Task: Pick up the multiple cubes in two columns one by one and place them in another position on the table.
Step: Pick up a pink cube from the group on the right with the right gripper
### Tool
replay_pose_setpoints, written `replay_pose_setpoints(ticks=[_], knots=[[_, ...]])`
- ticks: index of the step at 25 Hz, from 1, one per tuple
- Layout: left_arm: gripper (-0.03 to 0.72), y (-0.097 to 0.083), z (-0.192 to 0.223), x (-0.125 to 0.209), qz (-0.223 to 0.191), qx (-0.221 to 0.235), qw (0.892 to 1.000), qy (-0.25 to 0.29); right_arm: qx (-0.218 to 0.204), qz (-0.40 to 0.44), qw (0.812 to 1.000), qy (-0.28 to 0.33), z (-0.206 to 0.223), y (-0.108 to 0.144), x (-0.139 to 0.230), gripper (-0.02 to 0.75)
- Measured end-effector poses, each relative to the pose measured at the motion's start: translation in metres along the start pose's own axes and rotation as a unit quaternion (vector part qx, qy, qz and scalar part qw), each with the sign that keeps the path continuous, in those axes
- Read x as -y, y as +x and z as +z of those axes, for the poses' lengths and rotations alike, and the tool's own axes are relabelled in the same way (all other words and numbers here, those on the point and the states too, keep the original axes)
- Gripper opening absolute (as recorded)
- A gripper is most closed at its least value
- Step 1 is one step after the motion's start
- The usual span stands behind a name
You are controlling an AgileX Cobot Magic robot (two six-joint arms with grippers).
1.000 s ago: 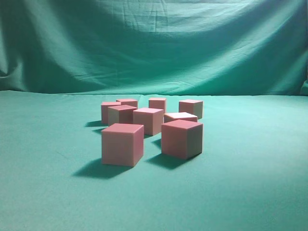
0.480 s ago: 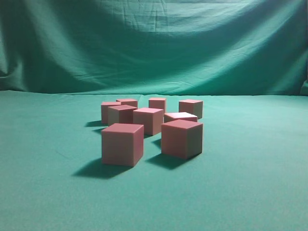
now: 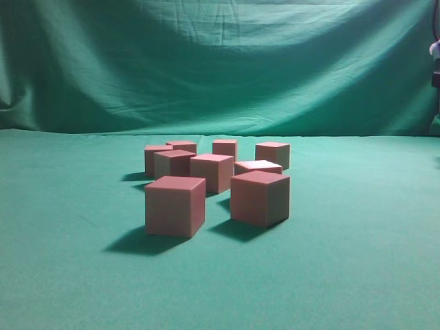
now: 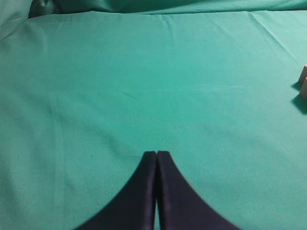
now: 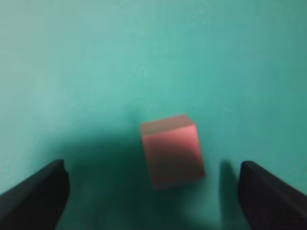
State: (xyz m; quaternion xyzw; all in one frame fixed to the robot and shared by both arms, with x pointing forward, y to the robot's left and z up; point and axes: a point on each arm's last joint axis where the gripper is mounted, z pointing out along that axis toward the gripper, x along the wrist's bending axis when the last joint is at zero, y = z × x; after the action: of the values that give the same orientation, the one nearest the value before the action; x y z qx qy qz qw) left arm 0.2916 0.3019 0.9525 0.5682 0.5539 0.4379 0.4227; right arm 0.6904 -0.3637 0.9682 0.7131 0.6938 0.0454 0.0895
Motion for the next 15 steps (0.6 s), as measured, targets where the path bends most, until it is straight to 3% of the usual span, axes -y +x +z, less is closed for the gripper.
replay_pose_setpoints(ticks=[5,7,10,11,15], knots=[[0.0,0.0,0.0,0.0,0.0,0.0,1.0,0.0,0.002,-0.002,1.0,-0.019,0.011,0.0,-0.005,0.642],[0.0,0.0,0.0,0.0,0.0,0.0,1.0,0.0,0.004,-0.003,1.0,-0.024,0.013,0.0,-0.006,0.54],[0.0,0.0,0.0,0.0,0.0,0.0,1.0,0.0,0.004,-0.004,1.0,-0.028,0.018,0.0,-0.008,0.54],[0.0,0.0,0.0,0.0,0.0,0.0,1.0,0.0,0.004,-0.004,1.0,-0.028,0.021,0.0,-0.008,0.5],[0.0,0.0,0.0,0.0,0.0,0.0,1.0,0.0,0.004,-0.005,1.0,-0.017,0.032,0.0,-0.007,0.515]])
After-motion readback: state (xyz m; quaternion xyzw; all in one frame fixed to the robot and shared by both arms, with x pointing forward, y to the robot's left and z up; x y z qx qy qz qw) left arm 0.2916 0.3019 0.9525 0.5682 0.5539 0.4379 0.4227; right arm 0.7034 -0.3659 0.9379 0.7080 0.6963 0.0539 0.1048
